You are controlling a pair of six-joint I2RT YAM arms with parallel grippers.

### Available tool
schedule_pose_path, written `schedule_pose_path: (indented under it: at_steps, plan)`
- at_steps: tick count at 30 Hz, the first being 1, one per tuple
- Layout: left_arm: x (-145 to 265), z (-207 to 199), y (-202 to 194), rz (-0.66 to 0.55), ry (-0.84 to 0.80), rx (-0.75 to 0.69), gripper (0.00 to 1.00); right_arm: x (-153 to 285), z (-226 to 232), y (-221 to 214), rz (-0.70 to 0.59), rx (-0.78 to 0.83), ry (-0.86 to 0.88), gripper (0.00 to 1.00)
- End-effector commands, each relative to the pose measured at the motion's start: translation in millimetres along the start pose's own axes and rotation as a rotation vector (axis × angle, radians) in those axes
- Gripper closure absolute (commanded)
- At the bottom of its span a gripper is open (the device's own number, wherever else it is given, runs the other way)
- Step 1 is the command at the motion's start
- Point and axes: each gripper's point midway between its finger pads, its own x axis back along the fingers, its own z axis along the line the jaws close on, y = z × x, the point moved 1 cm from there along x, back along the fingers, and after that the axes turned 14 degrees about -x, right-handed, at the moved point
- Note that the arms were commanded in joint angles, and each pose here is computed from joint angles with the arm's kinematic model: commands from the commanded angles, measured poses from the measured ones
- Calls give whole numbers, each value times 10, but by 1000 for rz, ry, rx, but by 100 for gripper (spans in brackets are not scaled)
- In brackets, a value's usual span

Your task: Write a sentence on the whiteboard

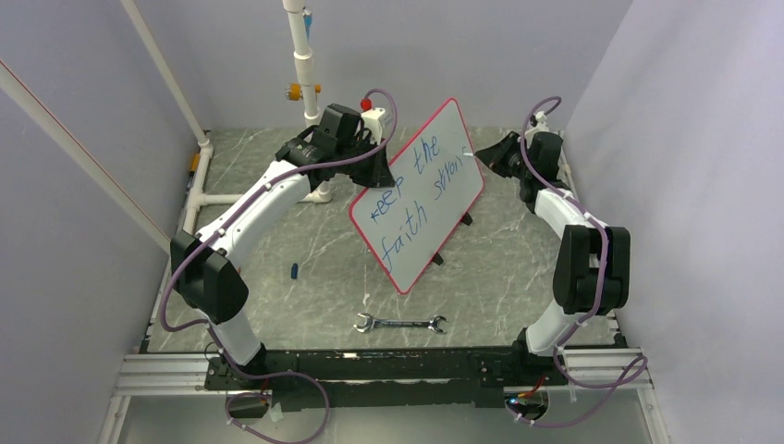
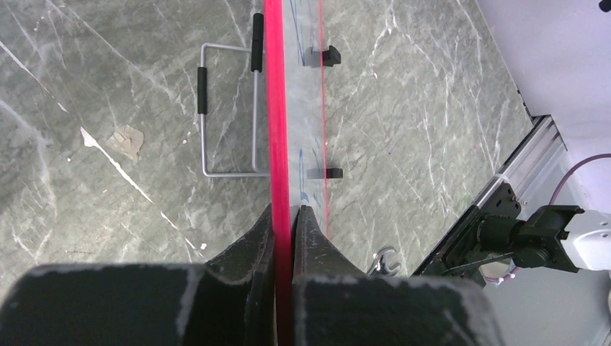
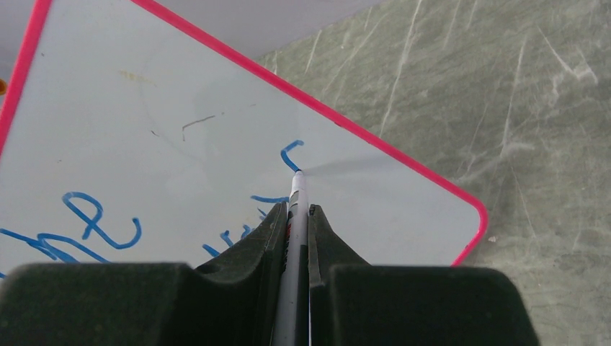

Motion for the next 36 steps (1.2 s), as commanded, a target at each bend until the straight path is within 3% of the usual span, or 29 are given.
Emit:
schedule_pose_path:
  at_steps: [1,22,36]
  plan:
    - [-75,69,-260,100,43,-138,100,42,129,-79,15,28,47,100]
    - [-91,59,-273,105,42,-141,100,-115,210,270,-48,78,7,100]
    - [-74,71,-265,104,50,-145,100,-68,17,-7,2,41,-1,100]
